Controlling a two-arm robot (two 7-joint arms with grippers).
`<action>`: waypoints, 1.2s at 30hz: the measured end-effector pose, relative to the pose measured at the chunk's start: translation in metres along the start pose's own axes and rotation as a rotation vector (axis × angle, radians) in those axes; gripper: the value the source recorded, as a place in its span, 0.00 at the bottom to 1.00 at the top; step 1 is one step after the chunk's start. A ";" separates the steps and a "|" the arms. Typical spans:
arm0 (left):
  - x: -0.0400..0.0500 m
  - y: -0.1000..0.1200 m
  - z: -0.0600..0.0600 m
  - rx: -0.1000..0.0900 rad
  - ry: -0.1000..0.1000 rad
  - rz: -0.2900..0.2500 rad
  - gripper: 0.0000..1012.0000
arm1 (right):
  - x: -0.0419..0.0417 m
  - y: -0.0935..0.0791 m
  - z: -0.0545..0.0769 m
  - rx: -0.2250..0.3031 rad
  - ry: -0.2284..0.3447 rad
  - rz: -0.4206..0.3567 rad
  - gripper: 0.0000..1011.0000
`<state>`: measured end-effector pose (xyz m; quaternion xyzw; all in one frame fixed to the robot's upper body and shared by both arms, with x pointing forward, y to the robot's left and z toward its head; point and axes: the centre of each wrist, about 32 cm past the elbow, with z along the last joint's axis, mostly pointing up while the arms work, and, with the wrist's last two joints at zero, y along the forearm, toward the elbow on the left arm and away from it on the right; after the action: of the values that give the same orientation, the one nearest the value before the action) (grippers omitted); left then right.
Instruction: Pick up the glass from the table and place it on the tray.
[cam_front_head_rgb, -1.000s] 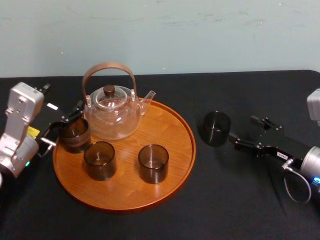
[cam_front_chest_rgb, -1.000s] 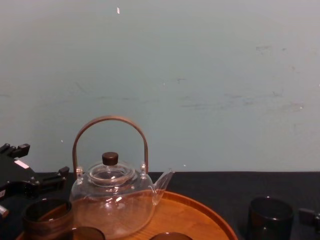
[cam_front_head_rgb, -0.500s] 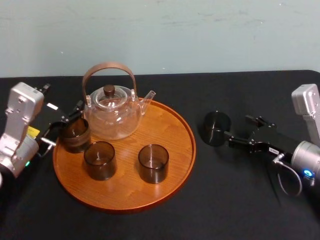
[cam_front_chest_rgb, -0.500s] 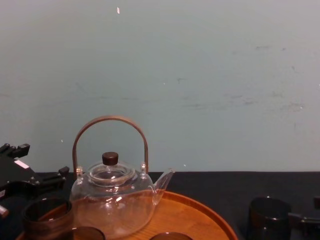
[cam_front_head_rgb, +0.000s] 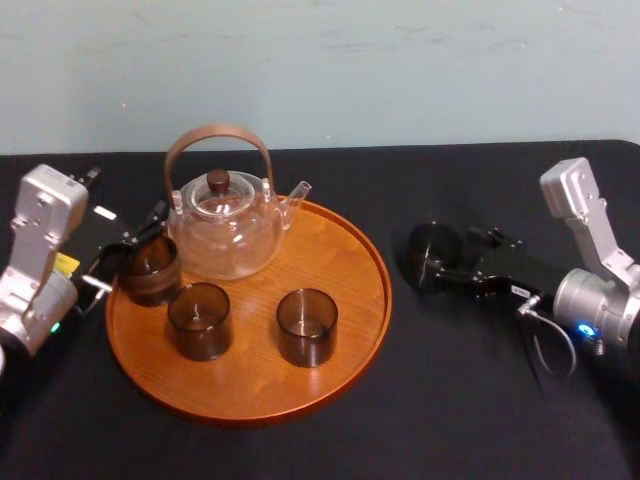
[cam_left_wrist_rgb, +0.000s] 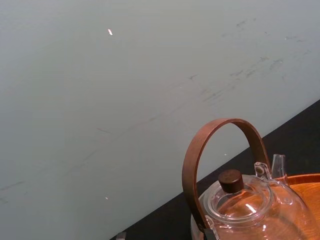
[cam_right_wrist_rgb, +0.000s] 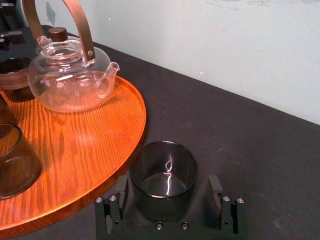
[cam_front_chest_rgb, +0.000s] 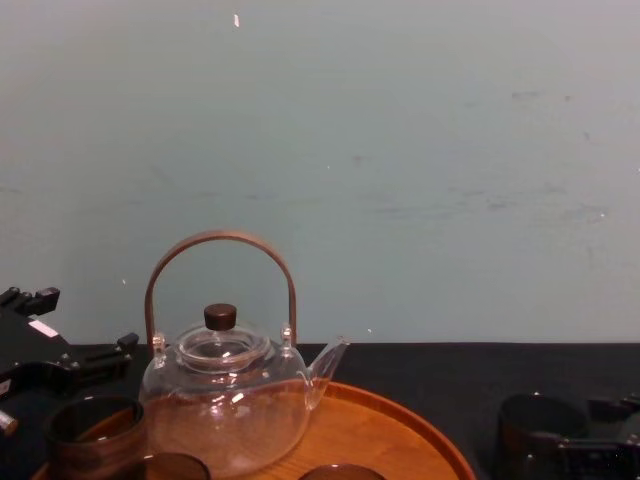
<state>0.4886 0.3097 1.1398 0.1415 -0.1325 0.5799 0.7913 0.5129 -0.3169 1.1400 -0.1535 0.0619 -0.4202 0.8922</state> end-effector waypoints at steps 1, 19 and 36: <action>0.0000 0.000 0.000 0.000 0.000 0.000 0.99 | 0.0001 0.003 0.001 -0.003 -0.002 0.001 0.99; 0.0000 0.000 0.000 0.000 0.000 0.000 0.99 | 0.0022 0.026 0.004 -0.035 -0.010 0.021 0.99; 0.0000 0.000 0.000 0.000 0.000 0.000 0.99 | 0.0035 0.033 0.001 -0.060 -0.001 0.017 0.99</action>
<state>0.4886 0.3097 1.1398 0.1415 -0.1325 0.5799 0.7913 0.5399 -0.2993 1.1306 -0.1799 0.0752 -0.4105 0.8908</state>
